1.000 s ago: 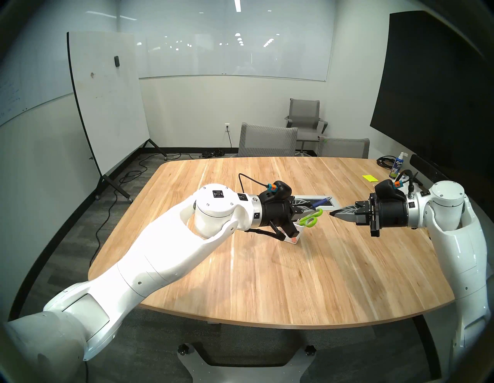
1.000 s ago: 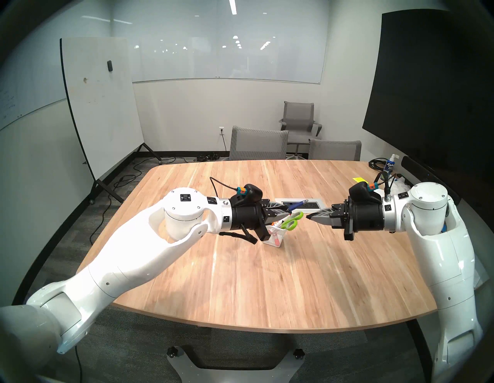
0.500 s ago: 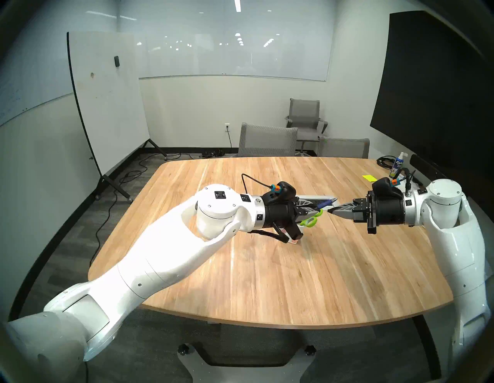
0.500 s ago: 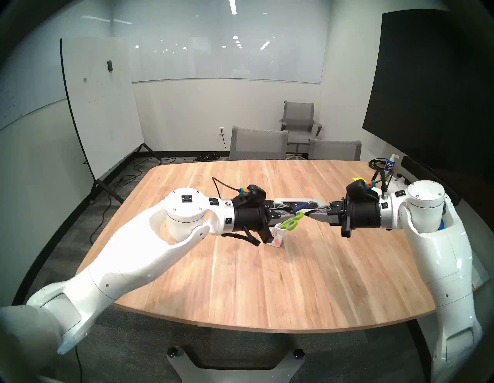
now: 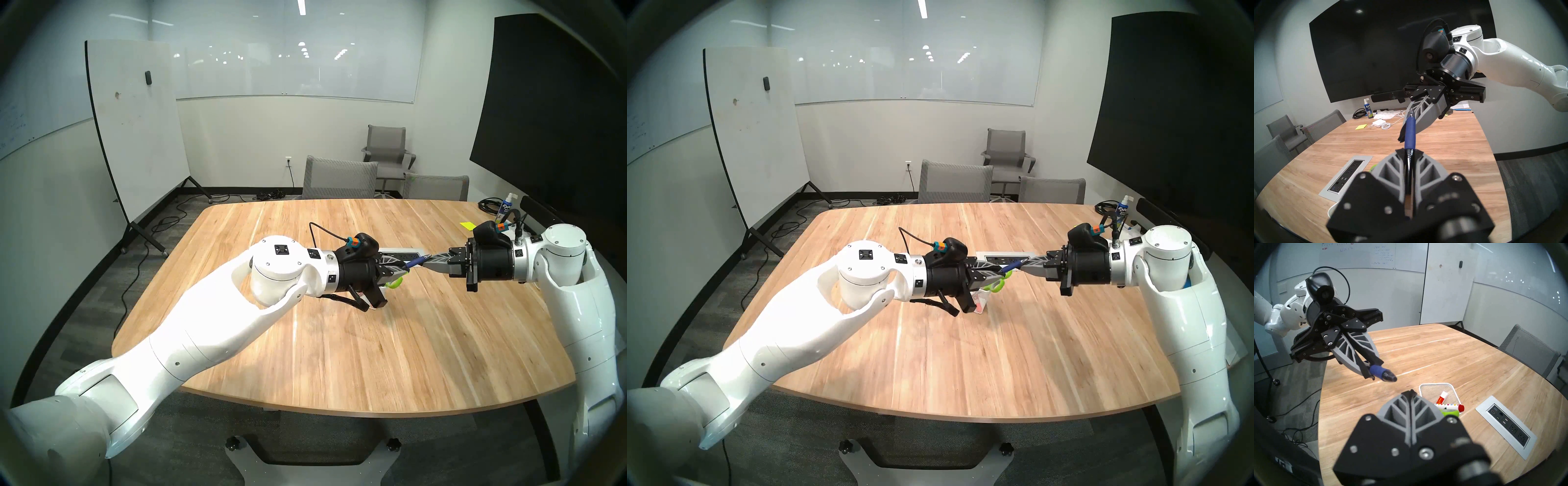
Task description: Place the pen, the marker, and the scissors into the pen holder
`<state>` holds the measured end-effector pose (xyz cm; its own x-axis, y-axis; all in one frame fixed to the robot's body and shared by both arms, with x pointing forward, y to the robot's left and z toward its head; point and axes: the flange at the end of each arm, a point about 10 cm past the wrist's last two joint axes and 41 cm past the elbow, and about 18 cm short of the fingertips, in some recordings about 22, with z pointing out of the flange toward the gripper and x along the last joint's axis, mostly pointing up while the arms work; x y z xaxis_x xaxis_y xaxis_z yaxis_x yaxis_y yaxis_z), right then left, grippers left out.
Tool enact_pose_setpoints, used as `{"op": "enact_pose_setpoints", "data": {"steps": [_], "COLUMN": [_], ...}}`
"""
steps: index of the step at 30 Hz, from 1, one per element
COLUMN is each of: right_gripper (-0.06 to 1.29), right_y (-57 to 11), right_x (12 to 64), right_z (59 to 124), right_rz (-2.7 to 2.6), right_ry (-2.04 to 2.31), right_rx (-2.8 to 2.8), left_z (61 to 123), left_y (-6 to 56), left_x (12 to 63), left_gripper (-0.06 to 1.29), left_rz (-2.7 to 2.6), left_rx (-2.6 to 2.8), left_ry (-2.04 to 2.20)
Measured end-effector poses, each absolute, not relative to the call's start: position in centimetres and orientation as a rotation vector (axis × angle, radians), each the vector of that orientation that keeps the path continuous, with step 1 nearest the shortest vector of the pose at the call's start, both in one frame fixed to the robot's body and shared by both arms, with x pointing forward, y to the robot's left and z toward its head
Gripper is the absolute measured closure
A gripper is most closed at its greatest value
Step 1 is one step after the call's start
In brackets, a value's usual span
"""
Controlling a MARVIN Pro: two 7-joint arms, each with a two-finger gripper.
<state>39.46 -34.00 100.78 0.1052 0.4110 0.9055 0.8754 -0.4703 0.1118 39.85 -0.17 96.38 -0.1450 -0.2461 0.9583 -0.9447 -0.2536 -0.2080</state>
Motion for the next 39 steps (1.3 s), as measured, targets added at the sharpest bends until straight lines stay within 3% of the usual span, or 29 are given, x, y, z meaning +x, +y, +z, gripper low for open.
{"op": "enact_pose_setpoints", "data": {"steps": [39], "right_gripper": [1.25], "right_y": [-33.1], "right_x": [38.3], "right_z": [102.2], "right_rz": [-1.310], "right_ry": [-1.254], "right_rx": [-1.907], "left_z": [96.3], "left_y": [0.0], "left_x": [39.7], "left_gripper": [1.17], "left_rz": [1.439], "left_rx": [1.497], "left_ry": [-1.391]}}
